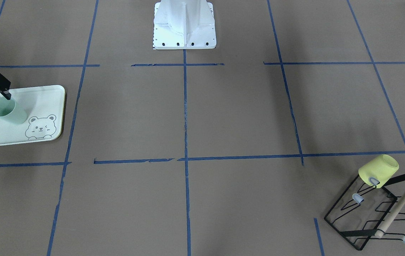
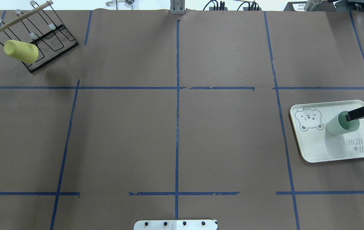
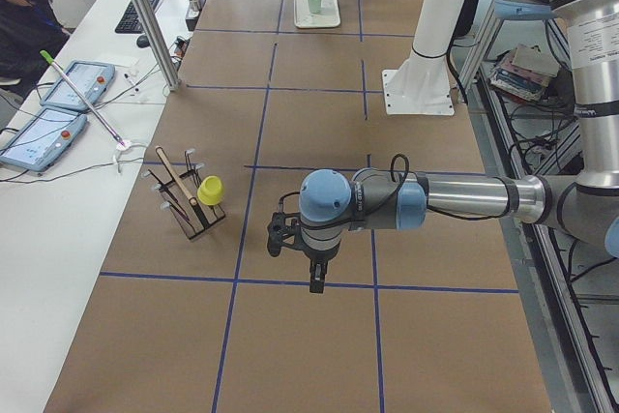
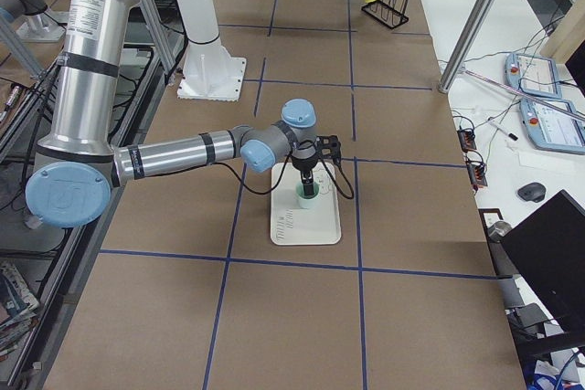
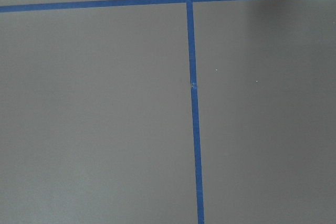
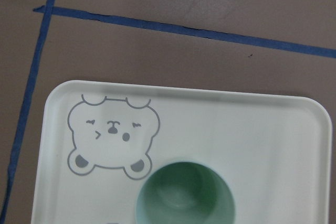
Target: Left arm grabs green cup and hands to right arm on tray
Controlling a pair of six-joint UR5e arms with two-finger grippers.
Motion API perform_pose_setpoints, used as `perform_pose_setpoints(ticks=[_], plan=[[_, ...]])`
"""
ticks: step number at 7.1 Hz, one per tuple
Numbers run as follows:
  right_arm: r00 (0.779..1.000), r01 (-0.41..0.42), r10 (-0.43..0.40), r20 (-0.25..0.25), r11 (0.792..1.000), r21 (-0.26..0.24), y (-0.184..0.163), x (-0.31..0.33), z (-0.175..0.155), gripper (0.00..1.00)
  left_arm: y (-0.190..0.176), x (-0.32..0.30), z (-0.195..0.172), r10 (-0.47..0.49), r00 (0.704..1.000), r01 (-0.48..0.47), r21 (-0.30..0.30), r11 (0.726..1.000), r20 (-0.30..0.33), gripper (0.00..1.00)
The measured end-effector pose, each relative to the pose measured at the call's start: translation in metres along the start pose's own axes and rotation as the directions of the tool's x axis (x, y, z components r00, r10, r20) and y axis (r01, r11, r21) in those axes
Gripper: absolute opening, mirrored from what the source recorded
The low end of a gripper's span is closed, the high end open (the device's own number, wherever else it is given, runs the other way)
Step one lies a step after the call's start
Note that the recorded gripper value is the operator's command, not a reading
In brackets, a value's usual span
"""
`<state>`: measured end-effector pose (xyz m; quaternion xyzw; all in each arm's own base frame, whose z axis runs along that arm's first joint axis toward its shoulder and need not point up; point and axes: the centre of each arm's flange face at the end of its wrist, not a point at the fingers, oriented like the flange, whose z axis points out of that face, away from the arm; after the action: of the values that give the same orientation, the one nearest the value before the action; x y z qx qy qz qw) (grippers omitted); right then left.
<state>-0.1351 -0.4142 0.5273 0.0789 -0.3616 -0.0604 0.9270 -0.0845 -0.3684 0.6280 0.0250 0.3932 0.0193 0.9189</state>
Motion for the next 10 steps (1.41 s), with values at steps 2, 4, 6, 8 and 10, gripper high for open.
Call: perform_pose_setpoints(ticks=[2, 4, 6, 8, 10], plan=[[0.994, 0.091, -0.095, -0.046, 0.993, -0.072, 0.005, 0.038, -0.042, 1.0, 0.0, -0.002, 0.002, -0.002, 1.0, 0.002, -0.003, 1.0, -0.001, 1.0], [0.993, 0.118, -0.118, 0.011, 0.988, -0.1, 0.032, 0.11, -0.058, 1.0, 0.002, -0.006, 0.005, -0.007, 1.0, 0.007, -0.011, 1.0, 0.0, 1.0], [0.997, 0.059, -0.054, 0.054, 0.992, -0.111, 0.063, 0.169, -0.061, 1.0, 0.004, -0.009, 0.008, -0.014, 1.0, 0.014, -0.018, 1.0, 0.002, 1.0], [0.997, 0.004, 0.006, 0.072, 0.991, -0.137, 0.081, 0.19, -0.051, 1.0, 0.007, -0.011, 0.011, -0.023, 1.0, 0.023, -0.026, 0.999, -0.002, 1.0], [0.996, -0.021, 0.032, 0.077, 0.989, -0.146, 0.083, 0.194, -0.047, 1.0, 0.007, -0.012, 0.011, -0.027, 1.0, 0.027, -0.032, 0.999, 0.003, 1.0]])
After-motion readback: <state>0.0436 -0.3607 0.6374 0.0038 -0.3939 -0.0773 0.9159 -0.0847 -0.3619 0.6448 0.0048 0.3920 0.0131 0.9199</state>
